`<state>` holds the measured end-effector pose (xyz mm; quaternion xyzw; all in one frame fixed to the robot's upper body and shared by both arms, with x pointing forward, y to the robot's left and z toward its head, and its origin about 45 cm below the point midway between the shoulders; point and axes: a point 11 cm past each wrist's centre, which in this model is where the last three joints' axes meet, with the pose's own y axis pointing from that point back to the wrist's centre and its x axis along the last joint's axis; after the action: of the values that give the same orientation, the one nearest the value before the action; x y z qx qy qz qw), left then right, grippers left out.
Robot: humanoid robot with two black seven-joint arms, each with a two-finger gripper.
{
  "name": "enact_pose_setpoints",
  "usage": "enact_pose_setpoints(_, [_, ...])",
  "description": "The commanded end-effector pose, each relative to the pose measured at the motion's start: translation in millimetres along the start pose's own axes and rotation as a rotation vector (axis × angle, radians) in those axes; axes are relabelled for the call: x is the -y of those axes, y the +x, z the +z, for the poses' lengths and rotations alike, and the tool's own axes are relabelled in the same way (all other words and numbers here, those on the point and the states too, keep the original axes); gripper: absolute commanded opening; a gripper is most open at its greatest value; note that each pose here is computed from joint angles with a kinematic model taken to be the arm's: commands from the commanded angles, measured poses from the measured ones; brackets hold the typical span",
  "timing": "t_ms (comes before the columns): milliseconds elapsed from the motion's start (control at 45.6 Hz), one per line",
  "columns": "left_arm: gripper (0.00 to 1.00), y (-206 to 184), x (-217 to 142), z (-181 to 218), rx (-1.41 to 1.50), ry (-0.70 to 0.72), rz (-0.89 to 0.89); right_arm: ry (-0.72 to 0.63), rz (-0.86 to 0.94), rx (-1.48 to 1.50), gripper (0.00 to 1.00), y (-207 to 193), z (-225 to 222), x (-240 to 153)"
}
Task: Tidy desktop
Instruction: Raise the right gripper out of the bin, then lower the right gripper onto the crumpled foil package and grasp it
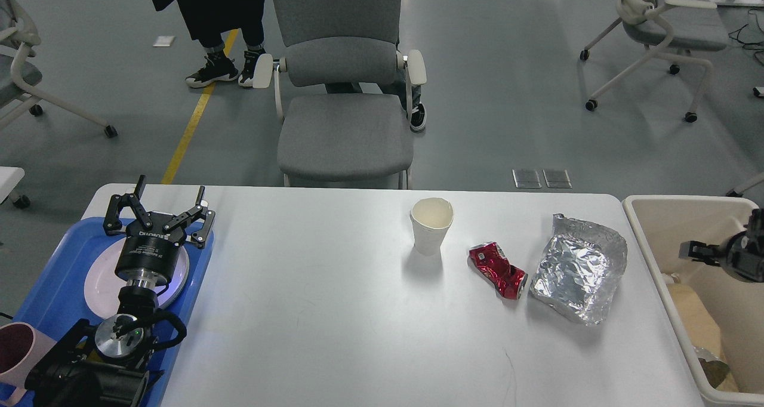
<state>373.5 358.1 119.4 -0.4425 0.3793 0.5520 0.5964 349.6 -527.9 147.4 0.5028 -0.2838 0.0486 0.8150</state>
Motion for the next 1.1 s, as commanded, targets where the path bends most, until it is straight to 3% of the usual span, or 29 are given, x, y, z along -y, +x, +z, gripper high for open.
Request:
enact_pose_setpoints(0, [0.96,0,0,0,0.0,0.001,0.0,0.009,-0.062,-0.126,1.0,33,-11,-58])
enact_pose_setpoints(307, [0.96,0,0,0,0.0,-0.001,0.001,0.092,-0.293,-0.384,1.0,76,-88,-210])
enact_pose_setpoints(548, [0.96,0,0,0,0.0,0.001,0.001,0.202,-0.341,-0.48,1.0,46,-118,-308])
enact_pose_setpoints(855, [0.96,0,0,0,0.0,0.001,0.001,0.378,-0.389,-0.345,1.0,22,-133,-327])
enact_pose_setpoints(1074, [0.96,0,0,0,0.0,0.001,0.001,0.372,-0.387,-0.339,1.0,24,-129,-325])
